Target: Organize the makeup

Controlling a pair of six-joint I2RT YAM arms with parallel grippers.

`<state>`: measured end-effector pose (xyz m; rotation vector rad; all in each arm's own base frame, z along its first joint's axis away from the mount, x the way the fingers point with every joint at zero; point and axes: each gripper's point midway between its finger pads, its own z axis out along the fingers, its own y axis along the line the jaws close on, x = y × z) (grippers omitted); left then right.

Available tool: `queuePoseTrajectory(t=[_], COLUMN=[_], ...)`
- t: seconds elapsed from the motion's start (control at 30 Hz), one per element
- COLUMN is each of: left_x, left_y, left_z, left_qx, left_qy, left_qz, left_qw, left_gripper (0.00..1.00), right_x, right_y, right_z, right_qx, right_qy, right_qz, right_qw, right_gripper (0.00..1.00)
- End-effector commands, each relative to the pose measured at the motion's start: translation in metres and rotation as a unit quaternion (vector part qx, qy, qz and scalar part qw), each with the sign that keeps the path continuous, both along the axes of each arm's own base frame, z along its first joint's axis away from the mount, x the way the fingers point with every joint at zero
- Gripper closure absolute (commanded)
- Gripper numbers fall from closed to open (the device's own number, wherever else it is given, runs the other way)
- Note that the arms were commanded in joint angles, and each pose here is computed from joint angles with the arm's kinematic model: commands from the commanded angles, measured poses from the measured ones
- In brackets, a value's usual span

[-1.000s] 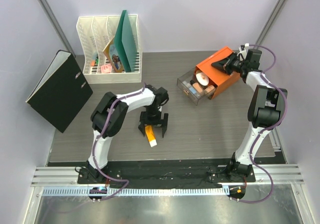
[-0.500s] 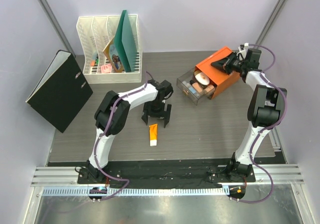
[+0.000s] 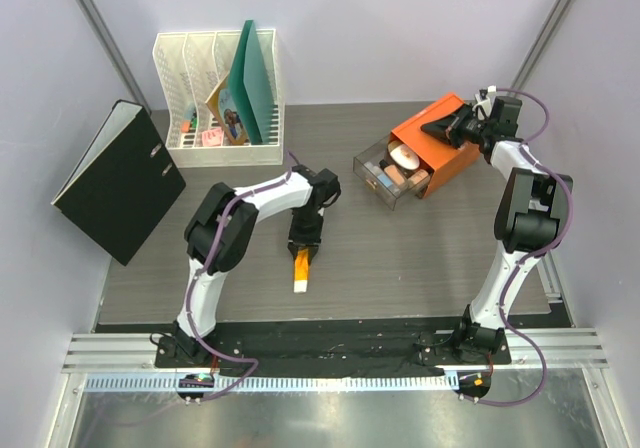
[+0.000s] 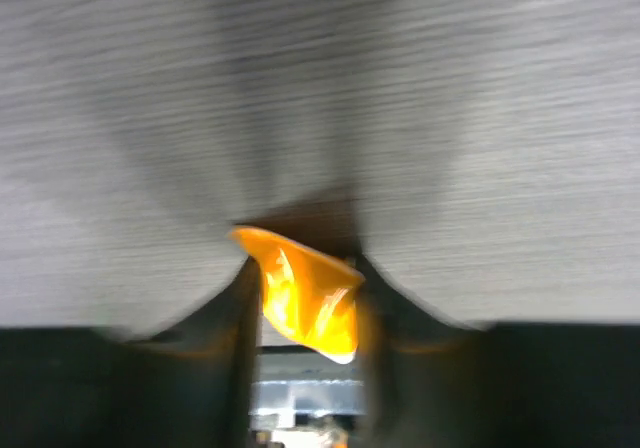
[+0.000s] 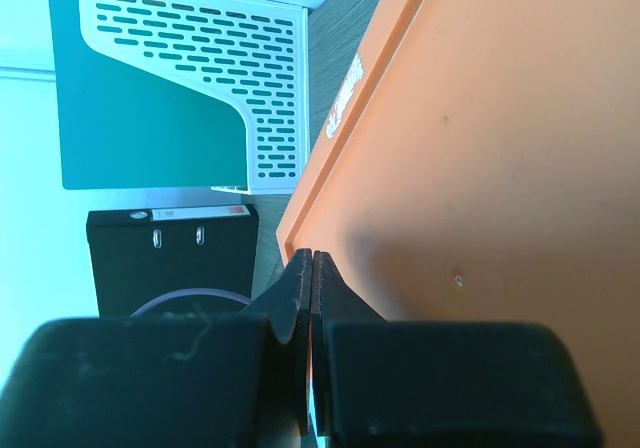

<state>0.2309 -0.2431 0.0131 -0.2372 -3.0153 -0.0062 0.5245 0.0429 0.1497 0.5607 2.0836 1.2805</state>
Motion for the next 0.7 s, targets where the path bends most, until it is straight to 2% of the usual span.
queuePoseTrajectory(t=[0.0,0.1,0.23,0.37,0.43,0.53,0.6,0.67], left_x=[0.015,0.023,0.036,0.061,0.080,0.103,0.120,0.131], left_y=[-0.025,-0.029,-0.041,-0.065,-0.084,-0.117,-0.139,-0.153], left_z=[-0.020,-0.023,-0.010,0.028,0.062,0.113,0.151,0.175], left_qx=[-0.026,-0.027,-0.047,-0.094,-0.136,-0.229,-0.310,-0.365], left_qy=[-0.008,-0.010,-0.030,-0.080,-0.119,-0.161,-0.182,-0.191], left_qz=[-0.017,-0.028,-0.036,-0.039,-0.036,-0.026,-0.017,0.001], left_qw=[0.999,0.999,0.998,0.992,0.983,0.960,0.933,0.911], left_gripper=[0.90,1.00,1.00,1.00,1.00,1.00,1.00,1.00], right_x=[-0.073,-0.074,-0.073,-0.073,-0.072,-0.072,-0.072,-0.072], right_y=[-0.022,-0.022,-0.022,-0.022,-0.022,-0.022,-0.022,-0.022], right_z=[-0.182,-0.183,-0.181,-0.180,-0.180,-0.180,-0.180,-0.180], right_qx=[-0.043,-0.043,-0.043,-0.043,-0.043,-0.043,-0.044,-0.044], right_qy=[0.263,0.265,0.263,0.263,0.262,0.263,0.262,0.262], right_qz=[-0.039,-0.039,-0.040,-0.040,-0.041,-0.041,-0.040,-0.040], right_qw=[0.963,0.963,0.963,0.963,0.963,0.963,0.963,0.963], right_gripper=[0.99,0.99,0.99,0.99,0.99,0.99,0.99,0.99])
